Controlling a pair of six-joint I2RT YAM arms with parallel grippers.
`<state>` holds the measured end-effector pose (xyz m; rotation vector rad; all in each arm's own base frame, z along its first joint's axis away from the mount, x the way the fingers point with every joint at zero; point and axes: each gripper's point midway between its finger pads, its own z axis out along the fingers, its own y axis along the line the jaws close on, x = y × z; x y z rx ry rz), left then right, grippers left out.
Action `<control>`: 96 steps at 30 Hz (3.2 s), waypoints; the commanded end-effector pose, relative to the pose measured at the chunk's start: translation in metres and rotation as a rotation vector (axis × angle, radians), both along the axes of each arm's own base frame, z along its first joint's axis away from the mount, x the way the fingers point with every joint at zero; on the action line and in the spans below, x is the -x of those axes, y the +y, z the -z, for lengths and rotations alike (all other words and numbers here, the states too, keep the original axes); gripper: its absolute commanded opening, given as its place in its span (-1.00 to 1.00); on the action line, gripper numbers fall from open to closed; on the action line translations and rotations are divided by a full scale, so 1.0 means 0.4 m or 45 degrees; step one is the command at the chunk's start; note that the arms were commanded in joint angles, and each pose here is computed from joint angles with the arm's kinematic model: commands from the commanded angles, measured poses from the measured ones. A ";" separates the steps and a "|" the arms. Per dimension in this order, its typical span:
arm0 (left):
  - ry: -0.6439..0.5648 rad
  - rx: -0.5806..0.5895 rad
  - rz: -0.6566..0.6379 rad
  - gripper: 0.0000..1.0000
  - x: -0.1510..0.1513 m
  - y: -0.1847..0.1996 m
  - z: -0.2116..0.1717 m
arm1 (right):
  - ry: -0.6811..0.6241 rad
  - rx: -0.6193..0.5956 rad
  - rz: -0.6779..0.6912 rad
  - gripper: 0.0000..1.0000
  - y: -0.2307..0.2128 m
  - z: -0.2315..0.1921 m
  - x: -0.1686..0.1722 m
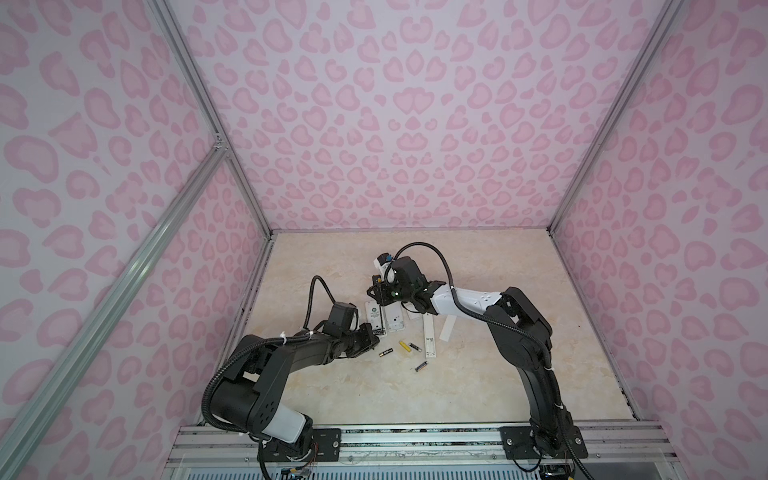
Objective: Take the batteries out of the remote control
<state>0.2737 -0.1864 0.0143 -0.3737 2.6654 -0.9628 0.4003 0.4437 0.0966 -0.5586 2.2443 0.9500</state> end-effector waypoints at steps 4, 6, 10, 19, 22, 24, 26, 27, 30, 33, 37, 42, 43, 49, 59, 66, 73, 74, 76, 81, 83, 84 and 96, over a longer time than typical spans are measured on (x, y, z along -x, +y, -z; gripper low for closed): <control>0.013 -0.069 -0.020 -0.92 0.001 0.026 0.019 | 0.033 -0.047 0.021 -1.00 -0.007 -0.003 -0.008; 0.014 -0.065 -0.019 -0.93 0.005 0.026 0.016 | 0.044 -0.043 0.033 -1.00 -0.022 0.011 0.000; 0.011 -0.062 -0.021 -0.89 0.016 0.030 0.006 | -0.010 -0.071 0.049 -1.00 -0.032 -0.014 -0.001; 0.016 -0.083 -0.037 -0.84 0.042 0.048 0.012 | -0.094 -0.131 0.066 -1.00 -0.042 -0.049 0.002; 0.023 -0.080 -0.040 -0.84 0.045 0.048 0.016 | -0.134 -0.156 0.048 -1.00 -0.038 -0.071 0.009; 0.022 -0.082 -0.044 -0.84 0.047 0.051 0.017 | -0.161 -0.162 0.033 -1.00 -0.035 -0.083 0.014; 0.023 -0.086 -0.047 -0.84 0.050 0.054 0.018 | -0.181 -0.163 0.012 -1.00 -0.030 -0.090 0.021; 0.022 -0.087 -0.045 -0.84 0.051 0.054 0.019 | -0.184 -0.163 0.001 -1.00 -0.027 -0.090 0.024; 0.022 -0.086 -0.046 -0.84 0.052 0.054 0.020 | -0.184 -0.165 -0.027 -1.00 -0.015 -0.088 0.030; 0.024 -0.086 -0.048 -0.84 0.054 0.055 0.021 | -0.182 -0.167 -0.045 -1.00 -0.003 -0.083 0.038; 0.025 -0.089 -0.050 -0.84 0.058 0.058 0.023 | -0.184 -0.178 -0.074 -1.00 0.011 -0.087 0.047; 0.022 -0.092 -0.049 -0.84 0.060 0.059 0.023 | -0.185 -0.178 -0.092 -1.00 0.014 -0.092 0.060; 0.022 -0.092 -0.049 -0.84 0.060 0.060 0.023 | -0.187 -0.171 -0.096 -1.00 0.014 -0.091 0.063; 0.019 -0.093 -0.048 -0.85 0.061 0.060 0.021 | -0.180 -0.144 -0.112 -1.00 0.008 -0.082 0.083; 0.013 -0.097 -0.055 -0.85 0.067 0.066 0.017 | -0.219 -0.155 -0.111 -1.00 -0.001 -0.112 0.096; 0.013 -0.098 -0.060 -0.85 0.068 0.067 0.016 | -0.266 -0.176 -0.099 -1.00 0.021 -0.133 0.067; 0.013 -0.100 -0.060 -0.86 0.069 0.068 0.017 | -0.263 -0.175 -0.108 -1.00 0.047 -0.116 0.051; 0.011 -0.100 -0.059 -0.85 0.069 0.068 0.017 | -0.258 -0.168 -0.108 -1.00 0.047 -0.108 0.050; 0.013 -0.099 -0.058 -0.86 0.070 0.068 0.017 | -0.253 -0.154 -0.114 -1.00 0.047 -0.091 0.053; 0.005 -0.096 -0.055 -0.86 0.070 0.068 0.009 | -0.242 -0.147 -0.118 -1.00 0.041 -0.084 0.073; -0.001 -0.097 -0.056 -0.86 0.070 0.069 0.002 | -0.255 -0.138 -0.122 -1.00 0.036 -0.090 0.085; -0.004 -0.101 -0.055 -0.86 0.070 0.071 -0.001 | -0.262 -0.133 -0.123 -1.00 0.034 -0.095 0.091; -0.059 -0.099 -0.083 -0.84 0.055 0.089 -0.051 | -0.264 -0.064 -0.103 -1.00 -0.013 -0.074 0.129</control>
